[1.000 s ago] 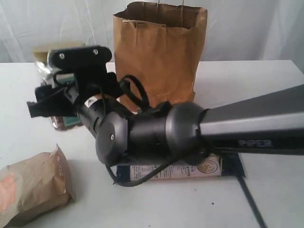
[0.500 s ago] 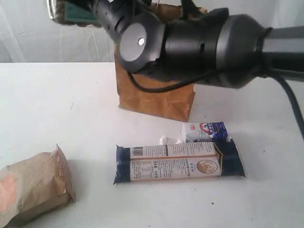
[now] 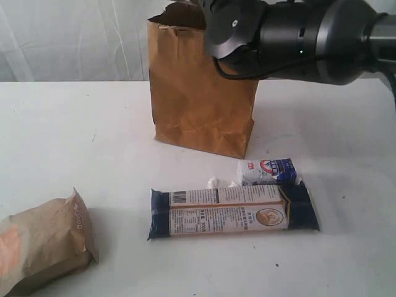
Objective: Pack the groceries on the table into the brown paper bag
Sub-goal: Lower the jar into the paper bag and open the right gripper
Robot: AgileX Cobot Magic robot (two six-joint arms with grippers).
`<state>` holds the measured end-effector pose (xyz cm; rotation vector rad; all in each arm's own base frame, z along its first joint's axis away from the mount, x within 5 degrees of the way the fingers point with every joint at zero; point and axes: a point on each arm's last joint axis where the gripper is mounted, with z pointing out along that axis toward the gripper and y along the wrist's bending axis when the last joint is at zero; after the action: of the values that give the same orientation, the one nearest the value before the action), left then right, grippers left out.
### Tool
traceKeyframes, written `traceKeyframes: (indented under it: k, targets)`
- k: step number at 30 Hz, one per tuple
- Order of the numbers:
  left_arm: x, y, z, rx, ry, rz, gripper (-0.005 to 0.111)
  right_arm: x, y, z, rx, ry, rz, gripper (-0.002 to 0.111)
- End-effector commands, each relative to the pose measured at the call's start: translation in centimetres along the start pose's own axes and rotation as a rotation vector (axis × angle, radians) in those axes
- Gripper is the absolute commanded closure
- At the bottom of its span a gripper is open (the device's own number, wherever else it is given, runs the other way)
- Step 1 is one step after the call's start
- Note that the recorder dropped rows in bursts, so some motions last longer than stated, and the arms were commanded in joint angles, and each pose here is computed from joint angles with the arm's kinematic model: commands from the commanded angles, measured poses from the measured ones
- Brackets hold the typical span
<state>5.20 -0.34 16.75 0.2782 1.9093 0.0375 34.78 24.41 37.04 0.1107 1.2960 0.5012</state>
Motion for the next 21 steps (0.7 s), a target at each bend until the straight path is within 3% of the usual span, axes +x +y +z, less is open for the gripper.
traceKeyframes:
  k: [1,3,9,13,21]
  targets:
    - [0.1,0.0,0.0,0.005,-0.005,0.005,0.107,-1.4,-1.6,0.2,0.121,-0.038,-0.105,0.108]
    - [0.1,0.0,0.0,0.005,-0.005,0.005,0.107,-0.7,-2.1,0.3,0.168,-0.016,-0.191,0.108]
    - [0.1,0.0,0.0,0.005,-0.005,0.005,0.107,2.1,-4.2,1.3,0.251,-0.046,-0.193,0.108]
    - [0.1,0.0,0.0,0.005,-0.005,0.005,0.107,3.8,-5.5,2.1,0.246,-0.036,-0.176,0.108]
    - [0.1,0.0,0.0,0.005,-0.005,0.005,0.107,5.8,-5.5,2.3,0.208,0.055,-0.184,0.108]
